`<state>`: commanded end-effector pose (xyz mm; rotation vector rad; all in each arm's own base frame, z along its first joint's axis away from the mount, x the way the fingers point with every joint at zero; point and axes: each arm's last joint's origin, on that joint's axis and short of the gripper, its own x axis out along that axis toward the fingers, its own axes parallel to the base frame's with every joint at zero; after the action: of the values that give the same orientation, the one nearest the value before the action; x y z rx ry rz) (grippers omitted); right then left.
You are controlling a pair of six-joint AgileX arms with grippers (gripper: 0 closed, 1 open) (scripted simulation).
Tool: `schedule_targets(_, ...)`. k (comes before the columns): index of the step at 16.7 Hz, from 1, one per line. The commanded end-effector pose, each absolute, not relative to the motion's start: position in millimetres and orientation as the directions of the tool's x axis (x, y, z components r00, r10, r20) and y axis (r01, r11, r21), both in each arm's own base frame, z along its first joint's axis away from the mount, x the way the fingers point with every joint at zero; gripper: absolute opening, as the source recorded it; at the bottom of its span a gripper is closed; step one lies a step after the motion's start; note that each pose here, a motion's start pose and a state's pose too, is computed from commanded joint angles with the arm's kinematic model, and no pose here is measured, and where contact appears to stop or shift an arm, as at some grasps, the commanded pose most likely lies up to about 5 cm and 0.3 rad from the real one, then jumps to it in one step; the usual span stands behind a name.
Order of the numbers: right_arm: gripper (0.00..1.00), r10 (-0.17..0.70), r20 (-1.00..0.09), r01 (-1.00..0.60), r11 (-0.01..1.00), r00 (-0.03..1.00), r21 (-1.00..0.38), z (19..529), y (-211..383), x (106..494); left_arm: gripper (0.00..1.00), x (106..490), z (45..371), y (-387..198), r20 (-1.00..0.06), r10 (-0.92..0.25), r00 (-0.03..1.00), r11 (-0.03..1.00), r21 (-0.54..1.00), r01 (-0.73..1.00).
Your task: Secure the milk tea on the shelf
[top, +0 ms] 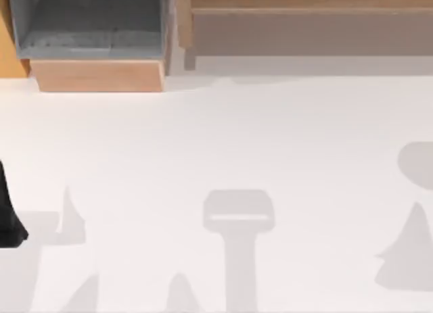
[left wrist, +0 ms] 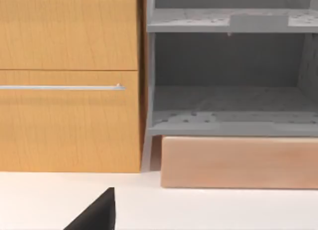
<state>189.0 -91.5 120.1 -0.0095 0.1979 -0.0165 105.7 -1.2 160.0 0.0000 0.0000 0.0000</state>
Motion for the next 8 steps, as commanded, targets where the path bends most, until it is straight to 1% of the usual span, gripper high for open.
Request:
schedule_targets(2,1.00,-0.019,-0.191,0.016,1.000,0.981,-0.014,120.4,-93.6,202.0,1.00,105.7,160.0,-1.2,0.000,0.000,1.000,1.000,0.000,0.000)
schedule_targets(8,1.00,-0.018,-0.202,0.016,1.000,0.979,-0.009,105.2,-94.3,257.4,1.00,105.7,160.0,-1.2,0.000,0.000,1.000,1.000,0.000,0.000)
